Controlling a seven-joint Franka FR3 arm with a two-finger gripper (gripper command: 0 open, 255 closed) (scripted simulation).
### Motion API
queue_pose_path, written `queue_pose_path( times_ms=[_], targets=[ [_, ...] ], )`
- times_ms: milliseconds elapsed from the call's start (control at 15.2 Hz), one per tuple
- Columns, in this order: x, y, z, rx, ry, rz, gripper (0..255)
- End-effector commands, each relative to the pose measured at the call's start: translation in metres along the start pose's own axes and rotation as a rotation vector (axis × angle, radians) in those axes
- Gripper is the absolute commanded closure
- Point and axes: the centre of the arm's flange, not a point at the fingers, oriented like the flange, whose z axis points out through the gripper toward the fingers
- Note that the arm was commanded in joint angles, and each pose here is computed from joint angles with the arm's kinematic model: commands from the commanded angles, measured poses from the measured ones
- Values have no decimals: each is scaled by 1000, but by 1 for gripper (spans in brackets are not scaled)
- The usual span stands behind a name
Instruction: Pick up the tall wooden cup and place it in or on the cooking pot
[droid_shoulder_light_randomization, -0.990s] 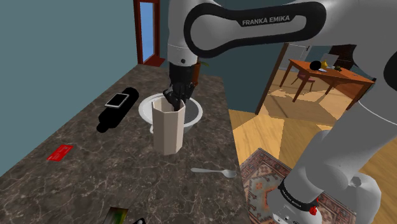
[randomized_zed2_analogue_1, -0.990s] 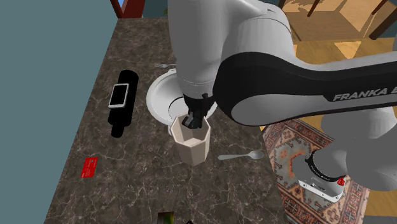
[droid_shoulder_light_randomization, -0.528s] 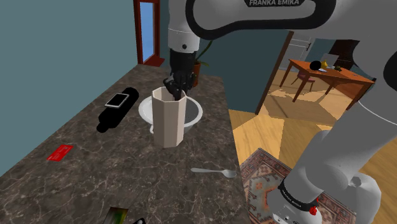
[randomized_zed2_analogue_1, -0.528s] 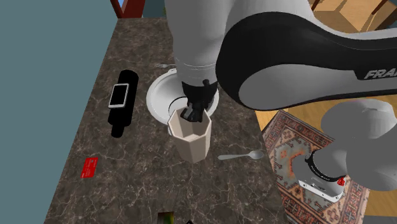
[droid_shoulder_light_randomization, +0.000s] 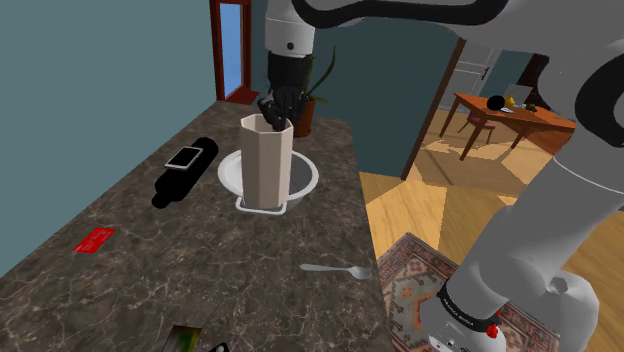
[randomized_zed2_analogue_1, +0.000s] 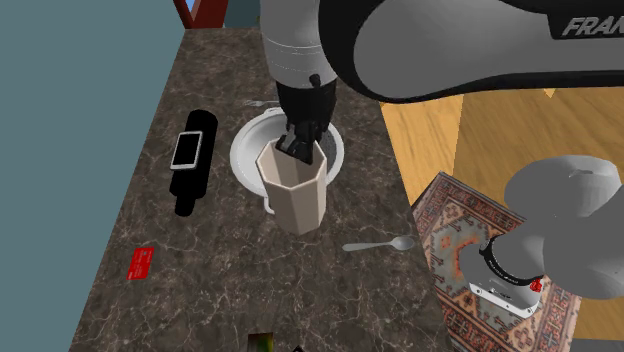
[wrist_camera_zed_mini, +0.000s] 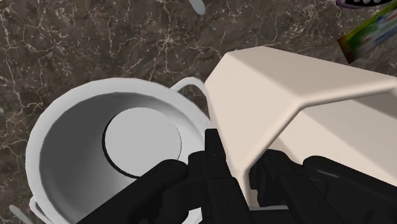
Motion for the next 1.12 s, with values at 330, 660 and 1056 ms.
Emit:
queue_pose_path(
  times_ms=[330,660,1056],
  targets=[
    [59,69,-22,0,1,0,255],
    [102,117,-37,0,1,0,255],
    [153,173,-56,0,1,0,255]
  ],
)
